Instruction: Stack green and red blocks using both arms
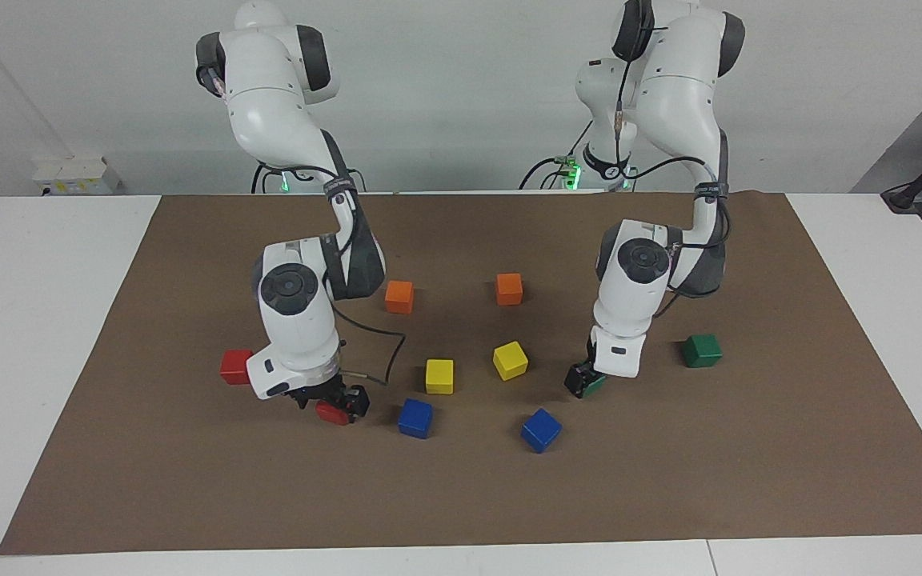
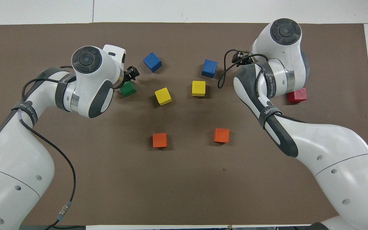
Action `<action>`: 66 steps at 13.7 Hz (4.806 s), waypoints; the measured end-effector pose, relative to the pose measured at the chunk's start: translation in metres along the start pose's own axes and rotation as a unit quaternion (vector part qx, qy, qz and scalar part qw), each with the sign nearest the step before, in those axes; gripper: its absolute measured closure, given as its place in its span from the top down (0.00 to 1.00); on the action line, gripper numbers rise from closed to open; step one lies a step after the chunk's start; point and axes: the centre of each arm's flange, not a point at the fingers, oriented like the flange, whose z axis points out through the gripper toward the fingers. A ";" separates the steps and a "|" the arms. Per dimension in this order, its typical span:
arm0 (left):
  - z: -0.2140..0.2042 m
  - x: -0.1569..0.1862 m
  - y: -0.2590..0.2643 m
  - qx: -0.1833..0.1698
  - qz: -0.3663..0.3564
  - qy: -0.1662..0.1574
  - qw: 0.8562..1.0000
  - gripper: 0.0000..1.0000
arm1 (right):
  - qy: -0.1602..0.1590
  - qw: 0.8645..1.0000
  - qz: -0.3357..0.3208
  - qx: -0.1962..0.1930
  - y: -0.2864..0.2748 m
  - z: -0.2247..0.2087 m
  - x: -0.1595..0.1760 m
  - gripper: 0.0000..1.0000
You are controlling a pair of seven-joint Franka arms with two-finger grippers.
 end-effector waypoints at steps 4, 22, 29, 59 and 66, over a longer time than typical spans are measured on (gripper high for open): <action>0.002 -0.002 0.001 -0.001 -0.005 0.003 1.000 0.78 | 0.000 1.000 0.010 0.001 -0.003 0.014 -0.006 1.00; -0.065 0.103 -0.196 0.035 0.283 -0.061 0.956 0.55 | -0.054 0.992 -0.115 -0.020 0.172 -0.064 0.023 0.54; -0.059 0.103 -0.198 0.012 0.282 -0.053 0.958 0.55 | -0.048 0.991 -0.128 -0.013 0.192 -0.023 -0.004 0.54; -0.268 0.041 -0.217 0.034 0.266 -0.037 0.963 1.00 | -0.071 0.988 -0.140 -0.006 0.219 -0.276 -0.084 1.00; -0.272 0.039 -0.213 -0.003 0.229 -0.059 0.972 1.00 | -0.080 0.987 -0.140 -0.007 0.220 -0.303 -0.088 1.00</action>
